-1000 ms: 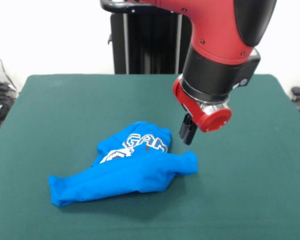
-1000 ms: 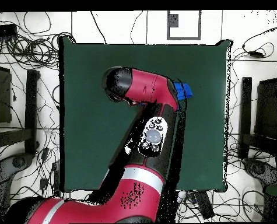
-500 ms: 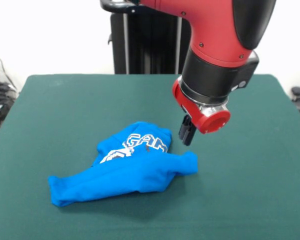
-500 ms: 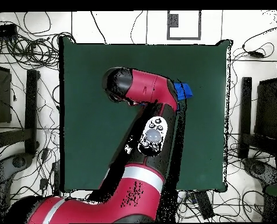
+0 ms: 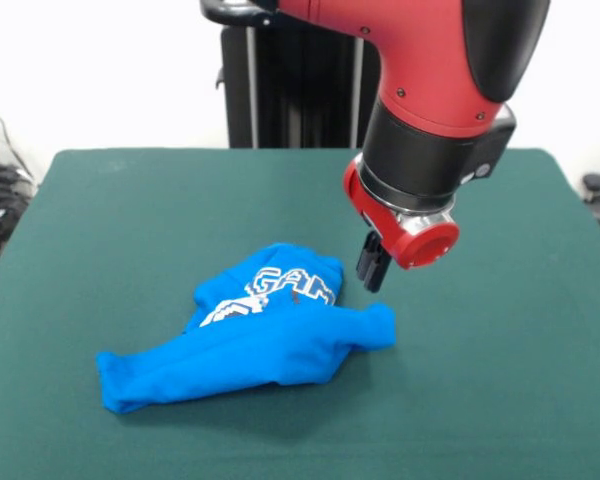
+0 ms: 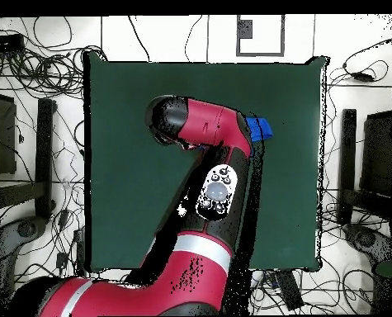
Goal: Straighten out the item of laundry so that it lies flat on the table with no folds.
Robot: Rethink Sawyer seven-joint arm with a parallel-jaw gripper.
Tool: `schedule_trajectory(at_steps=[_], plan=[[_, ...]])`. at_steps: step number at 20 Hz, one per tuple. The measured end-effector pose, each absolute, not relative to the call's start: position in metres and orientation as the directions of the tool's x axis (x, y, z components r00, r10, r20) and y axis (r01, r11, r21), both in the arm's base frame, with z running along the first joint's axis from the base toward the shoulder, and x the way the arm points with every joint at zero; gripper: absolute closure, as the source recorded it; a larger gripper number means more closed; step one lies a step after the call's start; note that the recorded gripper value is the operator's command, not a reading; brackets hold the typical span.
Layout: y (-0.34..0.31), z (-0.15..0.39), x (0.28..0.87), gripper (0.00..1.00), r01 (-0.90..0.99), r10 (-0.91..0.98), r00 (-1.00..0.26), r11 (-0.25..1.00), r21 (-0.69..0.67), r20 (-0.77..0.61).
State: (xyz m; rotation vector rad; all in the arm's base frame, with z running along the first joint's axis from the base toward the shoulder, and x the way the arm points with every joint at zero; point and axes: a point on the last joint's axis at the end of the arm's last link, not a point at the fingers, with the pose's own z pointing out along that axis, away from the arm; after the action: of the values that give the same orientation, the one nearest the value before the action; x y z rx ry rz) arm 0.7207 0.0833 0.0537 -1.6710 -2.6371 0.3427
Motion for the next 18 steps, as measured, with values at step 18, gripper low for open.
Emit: schedule_trajectory(at_steps=[18], plan=[[0.088,0.064,0.739,1.0,0.893,0.886,-0.445,0.426,-0.147,-0.134]])
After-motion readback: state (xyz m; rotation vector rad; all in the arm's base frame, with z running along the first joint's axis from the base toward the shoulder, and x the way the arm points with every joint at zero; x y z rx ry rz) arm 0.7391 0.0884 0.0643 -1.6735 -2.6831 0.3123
